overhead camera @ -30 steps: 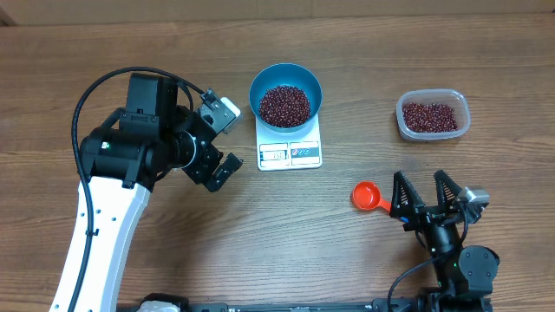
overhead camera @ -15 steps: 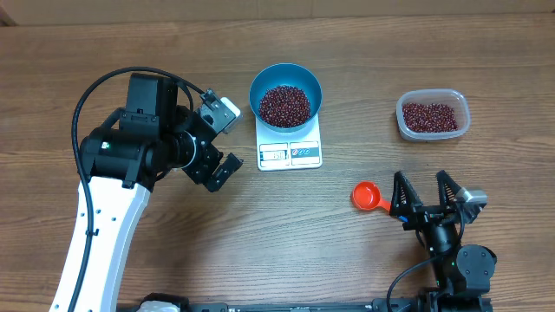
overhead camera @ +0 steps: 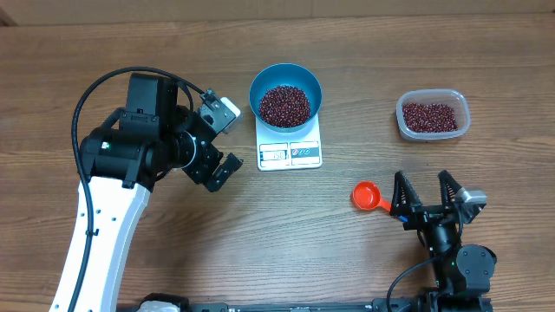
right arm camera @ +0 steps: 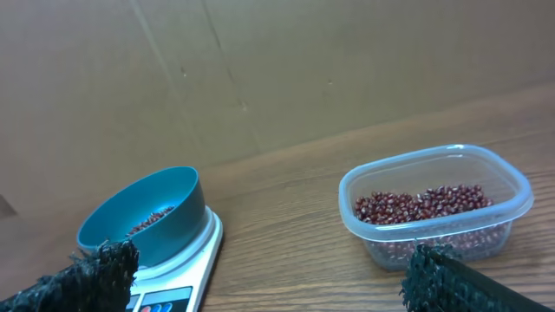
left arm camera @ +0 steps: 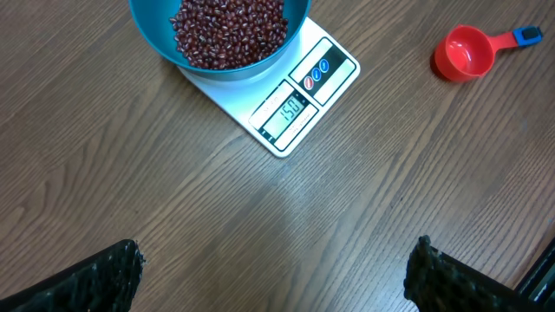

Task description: Scoop item into bowl and weigh 150g on scale

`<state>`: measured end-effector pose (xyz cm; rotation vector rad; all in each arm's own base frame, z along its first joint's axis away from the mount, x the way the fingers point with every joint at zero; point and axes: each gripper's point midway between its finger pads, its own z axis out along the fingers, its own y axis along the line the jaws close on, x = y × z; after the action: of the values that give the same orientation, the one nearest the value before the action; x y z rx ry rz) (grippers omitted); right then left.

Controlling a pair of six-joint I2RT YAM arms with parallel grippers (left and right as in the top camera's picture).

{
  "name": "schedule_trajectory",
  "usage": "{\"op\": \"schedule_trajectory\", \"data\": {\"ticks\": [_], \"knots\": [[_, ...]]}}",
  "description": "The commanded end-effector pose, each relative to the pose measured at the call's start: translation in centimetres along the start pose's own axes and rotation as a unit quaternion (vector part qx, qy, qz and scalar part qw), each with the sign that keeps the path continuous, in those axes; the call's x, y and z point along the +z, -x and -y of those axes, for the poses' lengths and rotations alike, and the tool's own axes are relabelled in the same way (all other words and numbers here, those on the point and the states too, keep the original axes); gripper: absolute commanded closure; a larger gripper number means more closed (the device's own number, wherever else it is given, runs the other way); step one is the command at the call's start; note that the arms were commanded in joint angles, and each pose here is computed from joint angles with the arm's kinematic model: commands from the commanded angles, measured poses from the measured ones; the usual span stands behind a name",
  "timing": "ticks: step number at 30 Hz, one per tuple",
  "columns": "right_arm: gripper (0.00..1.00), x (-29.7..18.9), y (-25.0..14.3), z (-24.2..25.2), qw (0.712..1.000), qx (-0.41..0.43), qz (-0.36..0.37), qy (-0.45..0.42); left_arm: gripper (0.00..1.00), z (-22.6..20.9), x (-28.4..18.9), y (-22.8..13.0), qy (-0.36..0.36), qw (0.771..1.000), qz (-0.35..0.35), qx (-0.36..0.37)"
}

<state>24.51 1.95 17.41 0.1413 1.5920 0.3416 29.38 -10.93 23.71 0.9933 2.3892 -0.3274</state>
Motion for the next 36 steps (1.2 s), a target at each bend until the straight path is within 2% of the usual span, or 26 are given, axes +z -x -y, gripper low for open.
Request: {"op": "schedule_trajectory", "data": {"ticks": [1,36], "knots": [[0.00,0.00,-0.20,0.09,1.000,-0.016,0.002,-0.002,0.00,0.06,-0.16,0.53,-0.004,1.000,0.007,0.013],[0.00,0.00,-0.14,0.06,1.000,-0.014,0.003,-0.001,0.00,0.06,-0.16,0.53,-0.004,1.000,0.007,0.013]]}}
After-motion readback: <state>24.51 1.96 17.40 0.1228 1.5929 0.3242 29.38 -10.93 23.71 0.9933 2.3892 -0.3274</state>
